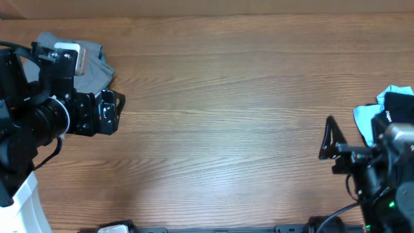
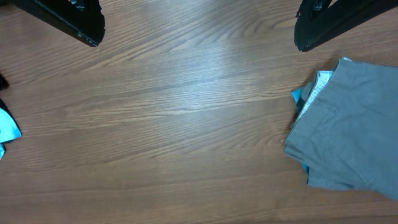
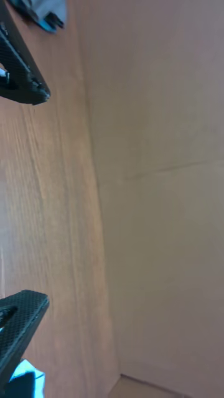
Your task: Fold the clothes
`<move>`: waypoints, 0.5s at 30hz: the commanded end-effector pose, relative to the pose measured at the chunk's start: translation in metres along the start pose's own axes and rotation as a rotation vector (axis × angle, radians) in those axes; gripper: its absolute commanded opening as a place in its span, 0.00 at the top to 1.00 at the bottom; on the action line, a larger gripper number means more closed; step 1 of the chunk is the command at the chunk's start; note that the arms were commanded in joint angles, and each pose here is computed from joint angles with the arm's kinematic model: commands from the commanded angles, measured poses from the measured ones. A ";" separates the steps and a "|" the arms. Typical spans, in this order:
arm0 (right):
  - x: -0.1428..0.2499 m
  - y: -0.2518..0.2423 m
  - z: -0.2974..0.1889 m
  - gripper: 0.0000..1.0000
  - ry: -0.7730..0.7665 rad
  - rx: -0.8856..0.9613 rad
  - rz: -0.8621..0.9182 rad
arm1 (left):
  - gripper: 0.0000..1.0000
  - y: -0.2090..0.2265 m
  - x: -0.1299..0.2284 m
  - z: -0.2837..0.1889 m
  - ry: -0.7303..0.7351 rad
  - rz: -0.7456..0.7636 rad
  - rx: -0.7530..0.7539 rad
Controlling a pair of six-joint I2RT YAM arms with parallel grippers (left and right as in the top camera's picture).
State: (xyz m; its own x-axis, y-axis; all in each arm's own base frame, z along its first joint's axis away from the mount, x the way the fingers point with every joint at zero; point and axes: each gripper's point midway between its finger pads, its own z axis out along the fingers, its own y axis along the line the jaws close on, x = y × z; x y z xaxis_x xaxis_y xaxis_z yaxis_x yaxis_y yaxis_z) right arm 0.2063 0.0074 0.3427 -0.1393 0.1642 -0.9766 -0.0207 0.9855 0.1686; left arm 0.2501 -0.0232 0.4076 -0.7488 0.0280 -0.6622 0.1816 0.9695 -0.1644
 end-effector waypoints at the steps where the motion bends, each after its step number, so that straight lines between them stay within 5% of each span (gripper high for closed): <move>1: 0.025 -0.007 -0.004 0.00 -0.024 0.006 0.015 | 0.00 0.000 0.001 0.001 0.006 -0.008 0.000; 15: 0.098 -0.018 0.029 0.00 -0.141 -0.043 0.004 | 0.00 0.000 0.001 0.001 0.006 -0.008 0.000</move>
State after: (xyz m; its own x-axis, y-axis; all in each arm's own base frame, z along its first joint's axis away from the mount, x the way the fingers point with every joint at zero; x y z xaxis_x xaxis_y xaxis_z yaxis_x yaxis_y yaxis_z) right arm 0.2187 0.0042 0.2542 -0.0011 0.1740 -0.9847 -0.0426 0.9838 0.1739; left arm 0.2500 -0.0228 0.4074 -0.7492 0.0280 -0.6617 0.1801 0.9701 -0.1629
